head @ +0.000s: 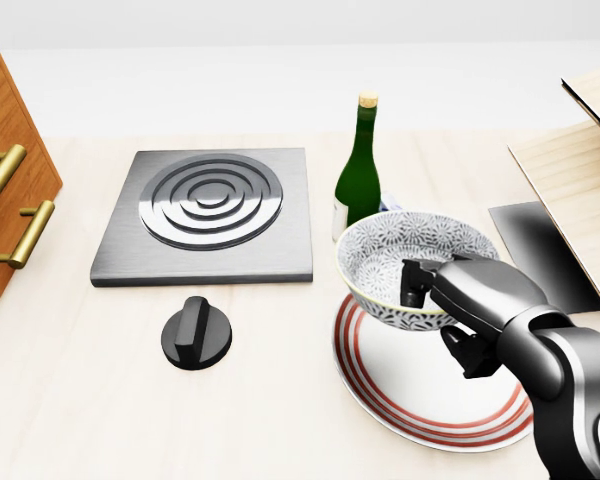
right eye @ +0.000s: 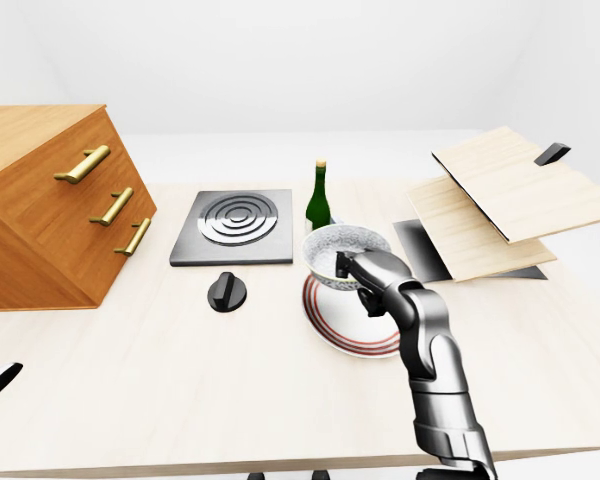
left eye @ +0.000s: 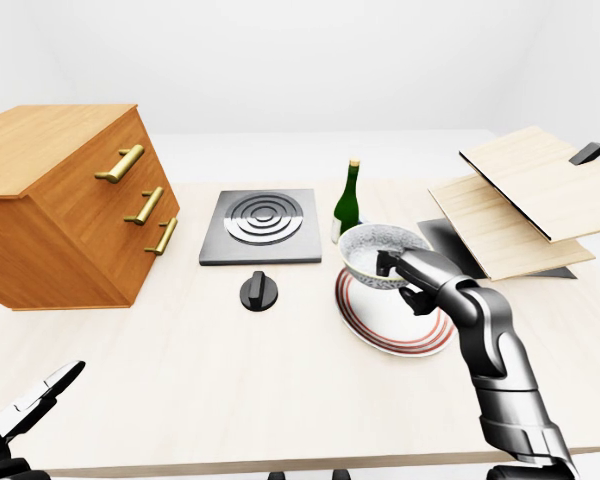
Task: Pick up the akita bowl and put it on the plate.
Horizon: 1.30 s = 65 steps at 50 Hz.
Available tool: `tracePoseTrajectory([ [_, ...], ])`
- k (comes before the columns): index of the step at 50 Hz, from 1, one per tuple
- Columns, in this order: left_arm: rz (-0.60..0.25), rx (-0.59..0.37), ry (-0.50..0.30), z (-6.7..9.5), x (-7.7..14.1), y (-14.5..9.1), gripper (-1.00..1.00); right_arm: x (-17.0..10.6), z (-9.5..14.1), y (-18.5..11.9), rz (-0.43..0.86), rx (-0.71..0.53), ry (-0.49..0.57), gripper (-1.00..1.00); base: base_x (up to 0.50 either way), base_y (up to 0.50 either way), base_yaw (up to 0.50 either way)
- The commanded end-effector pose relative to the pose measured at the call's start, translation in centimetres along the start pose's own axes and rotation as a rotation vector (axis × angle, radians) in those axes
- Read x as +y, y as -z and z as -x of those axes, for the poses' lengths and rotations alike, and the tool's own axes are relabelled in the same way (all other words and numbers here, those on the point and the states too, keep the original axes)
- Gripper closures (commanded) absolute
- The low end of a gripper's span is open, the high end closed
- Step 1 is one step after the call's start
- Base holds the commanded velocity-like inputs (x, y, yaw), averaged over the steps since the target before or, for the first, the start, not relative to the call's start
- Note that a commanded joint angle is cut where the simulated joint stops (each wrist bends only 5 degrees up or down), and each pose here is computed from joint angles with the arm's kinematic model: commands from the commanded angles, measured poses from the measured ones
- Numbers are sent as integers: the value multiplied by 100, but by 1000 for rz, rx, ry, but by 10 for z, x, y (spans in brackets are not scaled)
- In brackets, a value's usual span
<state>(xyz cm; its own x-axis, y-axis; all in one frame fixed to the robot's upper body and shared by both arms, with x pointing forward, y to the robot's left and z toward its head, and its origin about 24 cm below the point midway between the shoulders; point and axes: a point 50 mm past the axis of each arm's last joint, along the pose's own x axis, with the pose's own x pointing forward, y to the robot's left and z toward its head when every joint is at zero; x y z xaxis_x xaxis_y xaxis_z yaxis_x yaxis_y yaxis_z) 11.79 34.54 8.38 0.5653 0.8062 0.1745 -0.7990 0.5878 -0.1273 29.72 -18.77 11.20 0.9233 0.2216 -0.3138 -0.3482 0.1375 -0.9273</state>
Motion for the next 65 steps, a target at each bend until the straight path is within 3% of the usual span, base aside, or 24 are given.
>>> tracePoseTrajectory([
  [1,1,0,-1,0,0,1,-100,-2,2,9,30,52,4,100,0,0,0],
  [23,0,-1,-1,1,0,-3,-100,-1,8,10,34,63,15,100,0,0,0],
  [48,-1,-2,0,1,0,-4,-100,28,2,27,21,133,-111,100,0,0,0],
  [65,-1,-3,-1,0,0,-1,-100,30,4,28,24,143,-112,100,0,0,0],
])
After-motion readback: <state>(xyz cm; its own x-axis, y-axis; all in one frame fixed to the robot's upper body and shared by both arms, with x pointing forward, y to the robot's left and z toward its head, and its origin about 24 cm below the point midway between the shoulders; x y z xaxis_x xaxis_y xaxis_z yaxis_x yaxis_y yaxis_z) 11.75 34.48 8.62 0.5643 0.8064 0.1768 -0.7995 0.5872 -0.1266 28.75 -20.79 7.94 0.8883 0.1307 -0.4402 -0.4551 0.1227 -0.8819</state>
